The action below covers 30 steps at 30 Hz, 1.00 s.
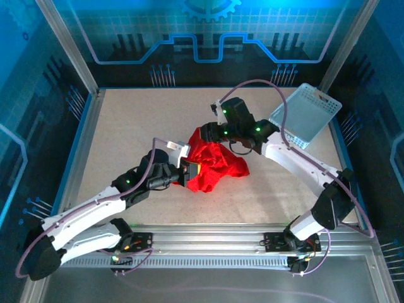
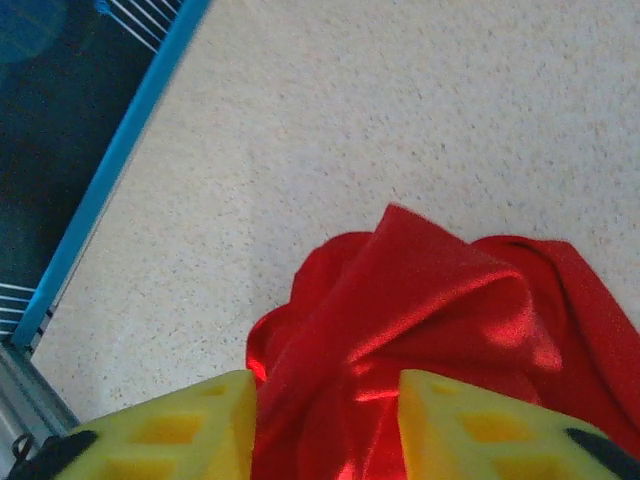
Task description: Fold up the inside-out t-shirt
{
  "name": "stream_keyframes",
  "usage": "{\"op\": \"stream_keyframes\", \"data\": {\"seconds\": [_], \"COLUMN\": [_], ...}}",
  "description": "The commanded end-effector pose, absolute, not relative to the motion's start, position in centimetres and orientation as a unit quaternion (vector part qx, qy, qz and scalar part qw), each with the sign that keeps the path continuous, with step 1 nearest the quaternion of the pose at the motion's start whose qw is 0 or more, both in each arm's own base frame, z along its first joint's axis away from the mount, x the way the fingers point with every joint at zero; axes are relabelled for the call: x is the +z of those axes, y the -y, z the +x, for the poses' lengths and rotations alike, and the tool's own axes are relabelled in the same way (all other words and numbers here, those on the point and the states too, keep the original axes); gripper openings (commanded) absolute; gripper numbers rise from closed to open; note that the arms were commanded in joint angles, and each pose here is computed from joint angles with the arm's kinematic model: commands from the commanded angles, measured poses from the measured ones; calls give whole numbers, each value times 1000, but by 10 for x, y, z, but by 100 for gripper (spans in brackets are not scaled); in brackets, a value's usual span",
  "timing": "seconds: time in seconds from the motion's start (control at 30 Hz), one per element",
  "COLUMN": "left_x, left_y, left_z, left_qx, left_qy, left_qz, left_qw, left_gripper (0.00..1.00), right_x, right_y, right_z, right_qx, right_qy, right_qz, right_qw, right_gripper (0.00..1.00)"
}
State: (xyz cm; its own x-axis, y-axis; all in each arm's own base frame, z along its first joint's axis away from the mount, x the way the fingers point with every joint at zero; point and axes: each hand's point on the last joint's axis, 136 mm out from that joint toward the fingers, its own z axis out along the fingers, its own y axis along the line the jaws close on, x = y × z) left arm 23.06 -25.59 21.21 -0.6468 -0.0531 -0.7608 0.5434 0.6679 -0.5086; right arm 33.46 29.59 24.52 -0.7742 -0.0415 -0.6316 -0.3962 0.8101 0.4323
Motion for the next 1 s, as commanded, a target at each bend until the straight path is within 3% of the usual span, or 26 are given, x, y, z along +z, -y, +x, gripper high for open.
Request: {"op": "stream_keyframes", "data": {"seconds": [0.0, 0.17, 0.3, 0.57, 0.97], "left_x": [217, 215, 216, 215, 212], "left_y": [258, 250, 252, 254, 247], "left_z": [228, 236, 238, 235, 240], "left_qx": [-412, -426, -435, -441, -425], "left_qy": [-813, -811, -807, -807, -812], "left_qz": [141, 117, 122, 128, 112], "left_qw": [386, 384, 380, 371, 384], "left_gripper": [0, 0, 0, 0, 0], "right_x": [246, 241, 223, 211, 198], "right_y": [-277, -268, -283, -314, -322], "right_z": [328, 285, 255, 253, 239], "right_qx": [253, 294, 317, 349, 350], "right_qy": [-903, -879, -875, -869, -875], "right_qz": [-121, -153, -191, -200, -208], "right_qw": [325, 341, 313, 288, 262], "right_gripper": [56, 59, 56, 49, 20]}}
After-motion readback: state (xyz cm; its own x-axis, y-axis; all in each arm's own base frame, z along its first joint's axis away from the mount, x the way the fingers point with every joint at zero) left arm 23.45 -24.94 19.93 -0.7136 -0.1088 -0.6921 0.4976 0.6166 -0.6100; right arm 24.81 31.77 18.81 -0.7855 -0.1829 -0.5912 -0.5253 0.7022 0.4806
